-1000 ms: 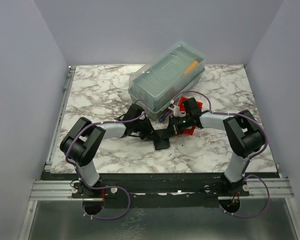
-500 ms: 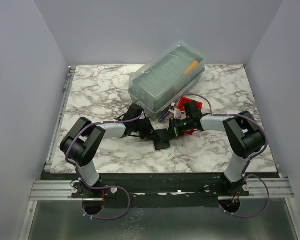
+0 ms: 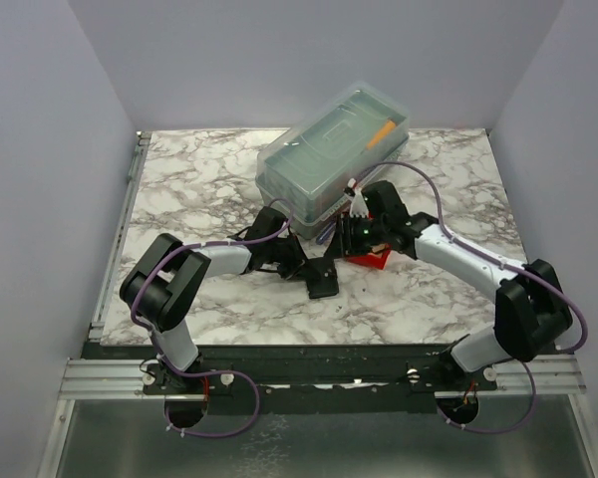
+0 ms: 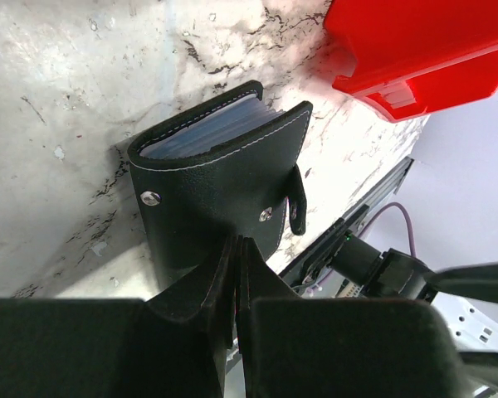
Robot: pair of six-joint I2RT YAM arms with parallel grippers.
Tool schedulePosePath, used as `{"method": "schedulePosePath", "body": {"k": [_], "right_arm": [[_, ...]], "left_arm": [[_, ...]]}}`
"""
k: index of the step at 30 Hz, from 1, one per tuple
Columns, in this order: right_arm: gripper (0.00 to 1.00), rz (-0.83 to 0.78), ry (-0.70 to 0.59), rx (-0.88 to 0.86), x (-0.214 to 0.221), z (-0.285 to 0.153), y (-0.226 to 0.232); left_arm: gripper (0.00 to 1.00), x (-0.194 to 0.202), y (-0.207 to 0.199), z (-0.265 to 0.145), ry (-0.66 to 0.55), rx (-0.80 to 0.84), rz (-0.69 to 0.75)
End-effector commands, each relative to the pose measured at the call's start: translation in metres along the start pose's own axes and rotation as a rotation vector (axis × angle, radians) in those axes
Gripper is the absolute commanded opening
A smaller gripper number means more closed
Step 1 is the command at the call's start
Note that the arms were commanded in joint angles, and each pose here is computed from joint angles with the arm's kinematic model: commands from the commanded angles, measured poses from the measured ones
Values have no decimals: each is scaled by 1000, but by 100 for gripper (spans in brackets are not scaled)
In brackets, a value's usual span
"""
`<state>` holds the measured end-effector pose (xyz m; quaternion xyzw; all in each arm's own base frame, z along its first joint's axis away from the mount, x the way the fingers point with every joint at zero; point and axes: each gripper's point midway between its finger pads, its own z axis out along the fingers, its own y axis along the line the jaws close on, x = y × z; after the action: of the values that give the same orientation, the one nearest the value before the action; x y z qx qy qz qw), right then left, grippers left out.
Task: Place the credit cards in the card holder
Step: Close the card holder at the center of the board.
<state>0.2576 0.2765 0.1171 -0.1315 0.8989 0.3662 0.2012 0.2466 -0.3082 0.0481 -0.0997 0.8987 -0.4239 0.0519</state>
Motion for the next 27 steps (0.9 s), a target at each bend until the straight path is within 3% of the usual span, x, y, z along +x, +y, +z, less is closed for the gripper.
{"method": "schedulePosePath", "body": {"k": [1, 7, 14, 27], "right_arm": [[40, 98, -20, 353, -1, -8, -20], [49, 117, 1, 641, 12, 0, -20], [50, 71, 63, 742, 27, 18, -18], [37, 18, 84, 786, 25, 33, -27]], "left_arm": [[8, -6, -7, 6, -14, 24, 53], [8, -5, -4, 6, -15, 18, 50], [8, -6, -2, 6, -18, 13, 51], [8, -5, -2, 7, -17, 11, 52]]}}
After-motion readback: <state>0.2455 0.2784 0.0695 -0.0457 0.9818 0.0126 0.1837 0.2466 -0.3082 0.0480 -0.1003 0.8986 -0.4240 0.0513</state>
